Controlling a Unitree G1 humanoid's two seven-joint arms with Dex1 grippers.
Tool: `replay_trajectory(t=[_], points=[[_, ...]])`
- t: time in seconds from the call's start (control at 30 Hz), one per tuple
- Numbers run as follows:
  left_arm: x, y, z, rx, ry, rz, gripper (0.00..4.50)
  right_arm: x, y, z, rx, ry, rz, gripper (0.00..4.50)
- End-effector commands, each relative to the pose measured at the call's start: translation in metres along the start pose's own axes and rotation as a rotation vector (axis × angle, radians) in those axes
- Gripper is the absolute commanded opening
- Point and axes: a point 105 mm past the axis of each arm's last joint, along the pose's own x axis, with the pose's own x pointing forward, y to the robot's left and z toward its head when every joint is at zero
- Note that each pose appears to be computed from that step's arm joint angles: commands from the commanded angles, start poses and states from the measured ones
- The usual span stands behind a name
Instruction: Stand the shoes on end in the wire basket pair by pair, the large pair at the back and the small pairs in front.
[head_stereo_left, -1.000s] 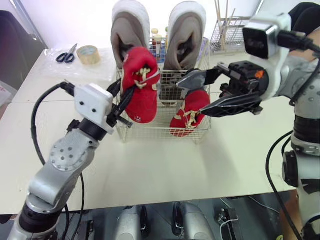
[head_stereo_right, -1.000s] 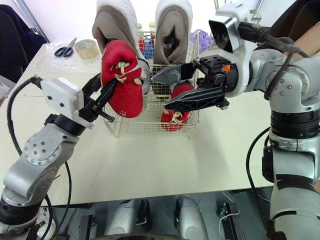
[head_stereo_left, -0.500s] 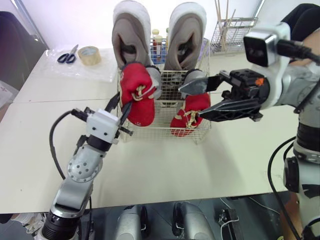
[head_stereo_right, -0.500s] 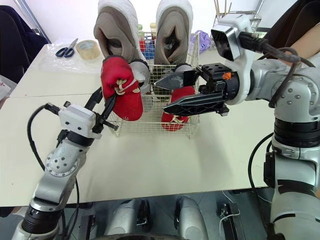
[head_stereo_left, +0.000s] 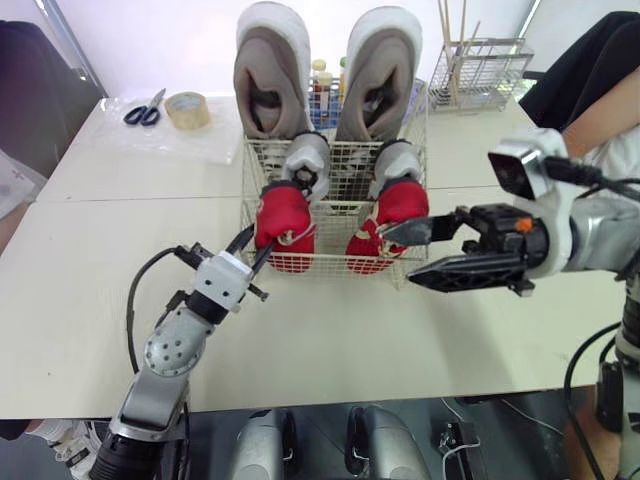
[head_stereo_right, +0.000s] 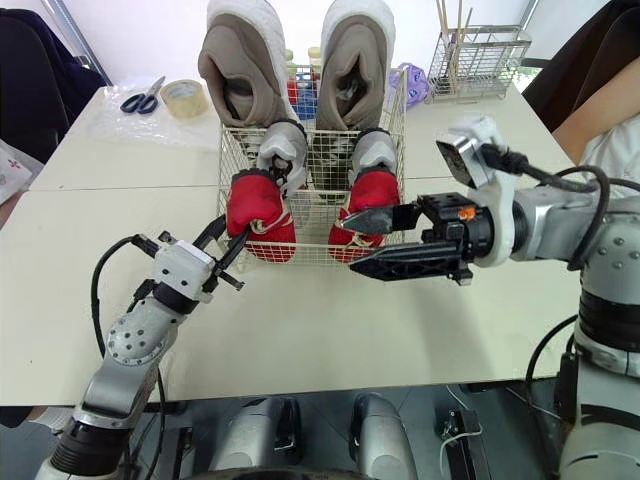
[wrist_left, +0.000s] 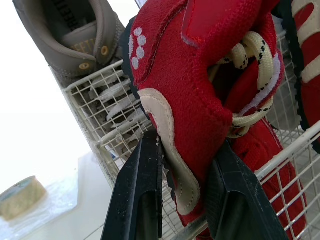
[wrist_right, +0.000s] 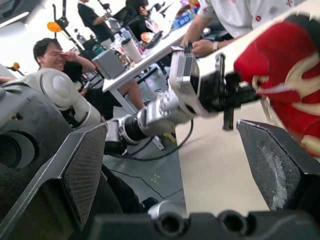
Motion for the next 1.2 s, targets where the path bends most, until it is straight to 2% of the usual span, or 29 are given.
replay_trajectory(t=[0.03, 0.1, 0.2, 0.43, 0.63, 0.83, 0.93, 0.97, 1.03, 1.13, 1.2], points=[[-0.003, -0.003, -0.001, -0.049, 0.039, -0.047, 1.18, -0.003, 0.007, 0.001, -0.046, 0.0, -0.022, 4.5], [-0.005, -0.002, 0.0, -0.062, 0.048, -0.053, 1.79, -0.002, 0.007, -0.002, -0.042, 0.007, -0.024, 4.5], [-0.009, 0.008, 0.003, -0.074, 0.055, 0.002, 3.28, -0.001, 0.007, -0.004, -0.042, 0.011, -0.024, 4.5], [-0.034, 0.01, 0.014, -0.097, 0.129, 0.003, 3.28, 0.002, 0.003, -0.007, -0.031, 0.024, 0.019, 4.5], [-0.061, 0.004, 0.03, -0.256, 0.212, 0.017, 3.28, 0.004, 0.001, -0.008, -0.024, 0.03, 0.059, 4.5], [-0.101, 0.031, 0.027, -0.344, 0.393, 0.073, 3.28, 0.013, -0.002, -0.013, -0.006, 0.03, 0.147, 4.5], [-0.133, 0.037, 0.018, -0.411, 0.533, 0.071, 3.28, 0.016, 0.012, -0.033, 0.093, 0.045, 0.221, 4.5], [-0.151, 0.032, 0.009, -0.483, 0.626, 0.026, 3.28, 0.017, 0.014, -0.044, 0.135, 0.055, 0.213, 4.5], [-0.179, 0.03, -0.002, -0.573, 0.731, -0.004, 3.28, 0.014, 0.012, -0.069, 0.207, 0.093, 0.148, 4.5], [-0.194, 0.024, -0.012, -0.716, 0.787, -0.008, 3.28, 0.007, 0.005, -0.091, 0.262, 0.106, 0.054, 4.5], [-0.188, 0.013, -0.016, -0.785, 0.781, -0.044, 3.28, 0.003, 0.003, -0.098, 0.268, 0.101, 0.008, 4.5]])
